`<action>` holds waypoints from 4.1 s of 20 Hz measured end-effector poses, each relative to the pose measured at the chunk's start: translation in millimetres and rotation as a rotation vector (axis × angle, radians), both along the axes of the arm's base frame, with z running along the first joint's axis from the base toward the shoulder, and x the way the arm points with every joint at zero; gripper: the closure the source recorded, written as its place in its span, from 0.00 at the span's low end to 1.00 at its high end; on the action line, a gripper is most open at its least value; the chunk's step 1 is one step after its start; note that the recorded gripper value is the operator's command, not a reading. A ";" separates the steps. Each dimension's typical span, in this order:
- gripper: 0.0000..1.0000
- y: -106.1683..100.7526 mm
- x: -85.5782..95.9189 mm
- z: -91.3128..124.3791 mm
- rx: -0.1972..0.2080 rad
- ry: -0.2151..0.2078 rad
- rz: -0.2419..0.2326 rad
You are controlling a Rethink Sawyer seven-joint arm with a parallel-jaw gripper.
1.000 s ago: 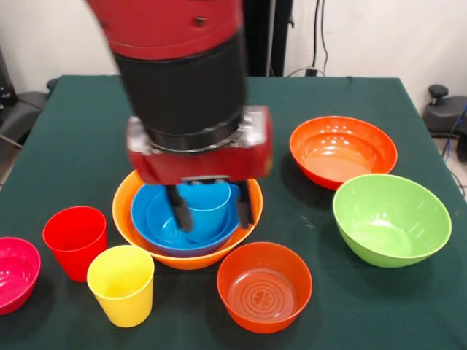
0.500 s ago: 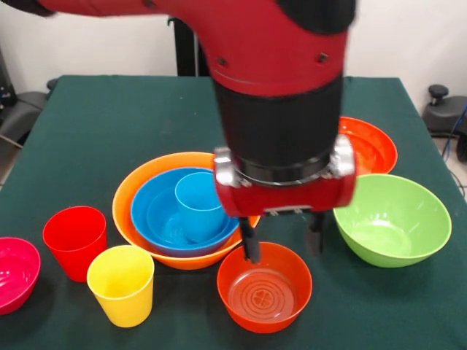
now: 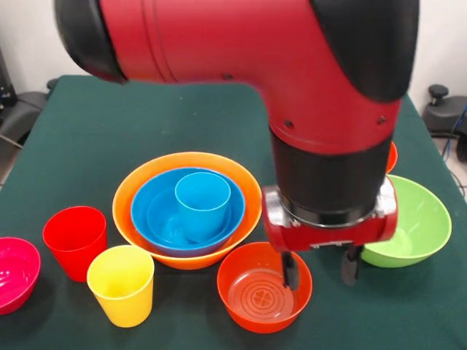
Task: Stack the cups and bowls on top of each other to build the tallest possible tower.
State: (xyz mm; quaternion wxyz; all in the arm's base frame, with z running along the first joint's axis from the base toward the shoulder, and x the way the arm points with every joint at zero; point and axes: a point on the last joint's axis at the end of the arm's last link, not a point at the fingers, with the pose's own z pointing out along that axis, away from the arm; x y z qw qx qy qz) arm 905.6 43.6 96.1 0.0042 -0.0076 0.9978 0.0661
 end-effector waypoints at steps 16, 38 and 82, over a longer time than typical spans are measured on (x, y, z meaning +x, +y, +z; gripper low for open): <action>0.00 27.3 -10.3 -59.8 0.011 0.038 0.019; 0.00 53.1 0.7 -46.4 0.061 0.003 0.028; 0.00 179.2 -36.3 89.2 0.095 -0.019 0.318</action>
